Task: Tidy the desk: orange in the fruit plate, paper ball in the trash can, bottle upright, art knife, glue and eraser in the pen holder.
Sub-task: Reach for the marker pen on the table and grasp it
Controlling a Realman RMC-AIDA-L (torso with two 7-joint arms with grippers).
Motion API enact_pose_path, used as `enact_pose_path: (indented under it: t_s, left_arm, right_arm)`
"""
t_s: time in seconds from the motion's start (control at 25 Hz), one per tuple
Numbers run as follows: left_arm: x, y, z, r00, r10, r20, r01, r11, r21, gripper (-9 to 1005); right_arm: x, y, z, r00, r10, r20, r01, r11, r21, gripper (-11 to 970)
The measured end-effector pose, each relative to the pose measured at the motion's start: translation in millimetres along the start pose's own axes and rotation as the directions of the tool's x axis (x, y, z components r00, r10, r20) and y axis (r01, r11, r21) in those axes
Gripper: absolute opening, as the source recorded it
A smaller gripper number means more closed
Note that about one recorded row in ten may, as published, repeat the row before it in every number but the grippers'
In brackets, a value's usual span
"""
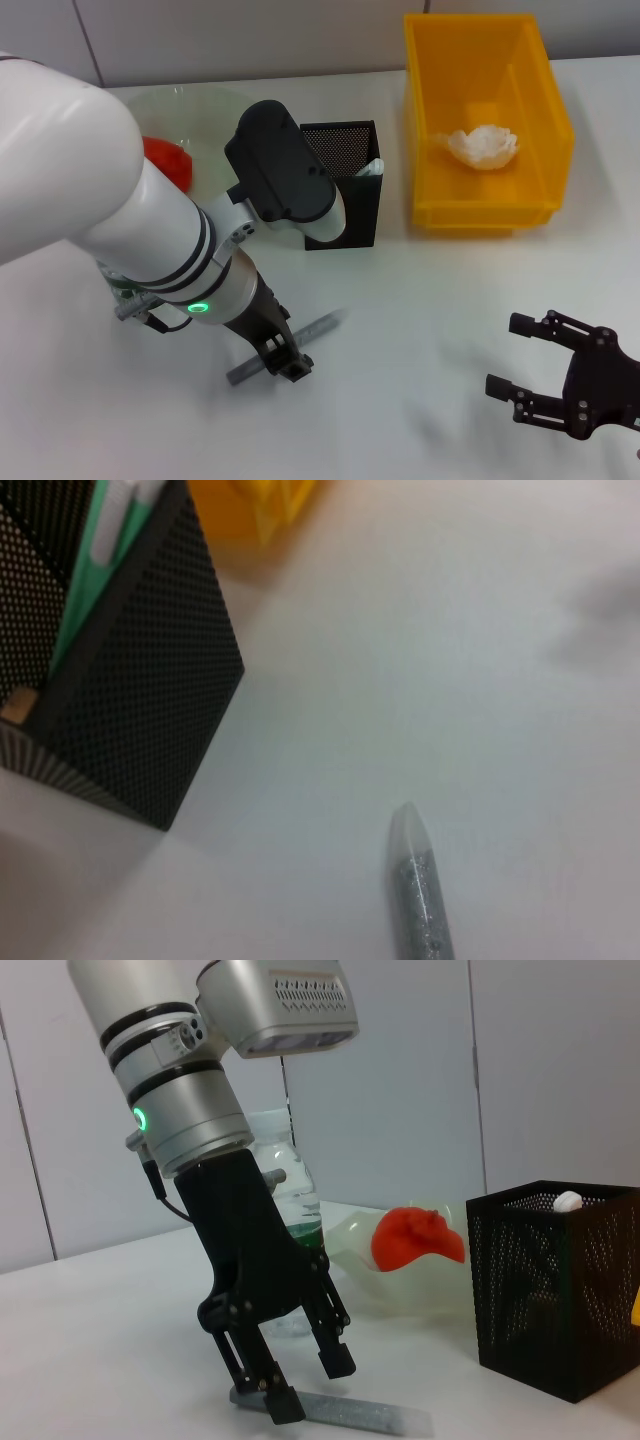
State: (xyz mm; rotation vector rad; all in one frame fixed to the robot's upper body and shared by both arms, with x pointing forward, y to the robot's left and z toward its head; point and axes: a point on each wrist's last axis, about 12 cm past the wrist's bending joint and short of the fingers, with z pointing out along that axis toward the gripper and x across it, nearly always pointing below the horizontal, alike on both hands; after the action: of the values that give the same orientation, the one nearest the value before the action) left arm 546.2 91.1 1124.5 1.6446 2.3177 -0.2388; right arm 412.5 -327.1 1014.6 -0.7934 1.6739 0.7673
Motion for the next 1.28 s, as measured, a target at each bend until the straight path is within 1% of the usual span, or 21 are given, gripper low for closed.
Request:
enact_pose_path:
  t_s: [0.48, 0.72, 1.28]
  left_arm:
    - [-1.2, -0.6, -0.8, 1.000, -0.002, -0.015, 0.002, 1.000, 0.005, 616]
    - [-0.2, -0.8, 0.2, 1.000, -0.003, -0.021, 0.003, 1.000, 0.008, 462]
    - [3.2, 0.4, 3.2, 0.999, -0.010, -0.053, 0.011, 1.000, 0.017, 454]
  right_arm:
    - [0.6, 0.0, 0.9, 1.000, 0.000, -0.005, 0.000, 1.000, 0.002, 805]
    - [1.6, 0.9, 2.1, 1.000, 0.003, -0.008, -0.003, 1.000, 0.000, 806]
    - [2.5, 1.7, 2.2, 1.000, 0.007, -0.010, -0.007, 1.000, 0.001, 806]
